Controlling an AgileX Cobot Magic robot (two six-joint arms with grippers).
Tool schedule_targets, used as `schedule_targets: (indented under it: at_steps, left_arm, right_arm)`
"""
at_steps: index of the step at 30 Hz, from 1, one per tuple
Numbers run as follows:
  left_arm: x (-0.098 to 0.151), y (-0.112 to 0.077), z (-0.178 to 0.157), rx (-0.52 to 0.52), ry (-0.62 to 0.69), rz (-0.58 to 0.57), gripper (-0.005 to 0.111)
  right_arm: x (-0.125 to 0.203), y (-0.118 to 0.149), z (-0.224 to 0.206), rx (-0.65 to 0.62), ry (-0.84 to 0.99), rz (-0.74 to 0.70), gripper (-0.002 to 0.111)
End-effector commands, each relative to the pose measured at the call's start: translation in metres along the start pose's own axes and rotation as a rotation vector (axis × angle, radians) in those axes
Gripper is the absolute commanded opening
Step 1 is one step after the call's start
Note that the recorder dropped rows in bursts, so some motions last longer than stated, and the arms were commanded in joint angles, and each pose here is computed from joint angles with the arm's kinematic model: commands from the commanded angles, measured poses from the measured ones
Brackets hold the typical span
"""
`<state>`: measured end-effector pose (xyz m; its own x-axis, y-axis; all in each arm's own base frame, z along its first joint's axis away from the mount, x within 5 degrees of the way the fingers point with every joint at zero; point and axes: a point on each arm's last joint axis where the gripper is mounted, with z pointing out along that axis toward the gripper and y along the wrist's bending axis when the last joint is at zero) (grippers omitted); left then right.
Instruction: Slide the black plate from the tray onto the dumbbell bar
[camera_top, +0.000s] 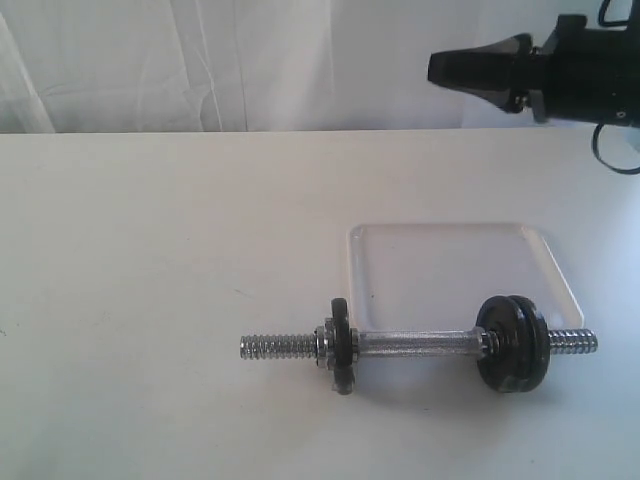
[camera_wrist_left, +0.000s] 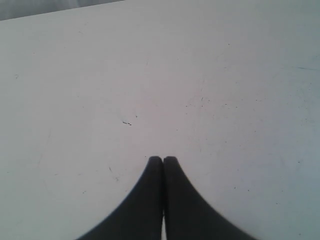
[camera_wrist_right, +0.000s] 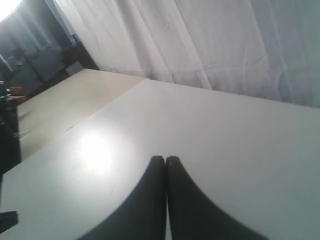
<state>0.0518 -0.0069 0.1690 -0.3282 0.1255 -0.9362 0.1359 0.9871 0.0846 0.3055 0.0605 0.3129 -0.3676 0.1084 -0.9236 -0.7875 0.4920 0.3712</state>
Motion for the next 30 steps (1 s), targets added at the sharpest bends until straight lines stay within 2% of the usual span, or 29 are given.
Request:
schedule_targets:
  at_steps: [1,7,12,17,30]
  left_arm:
    - [0.000,-0.001,0.000,0.013,-0.011,-0.022,0.000]
    - [0.000,-0.002,0.000,0.020,-0.012,-0.055,0.000]
    - [0.000,-0.002,0.000,0.022,-0.013,-0.075,0.000]
    - [0.000,-0.002,0.000,0.024,-0.012,-0.139,0.000]
    - [0.000,-0.002,0.000,0.023,-0.012,-0.134,0.000]
  right_arm:
    - [-0.031,0.039,-0.024,0.118,-0.081,-0.166,0.000]
    - [-0.058,0.098,-0.052,0.136,-0.184,-0.339,0.000]
    - [-0.065,0.132,-0.063,0.112,-0.231,-0.424,0.000]
    - [-0.065,0.166,-0.065,0.020,-0.256,-0.481,0.000]
    - [-0.055,0.263,-0.104,-0.226,-0.380,-0.654,0.000]
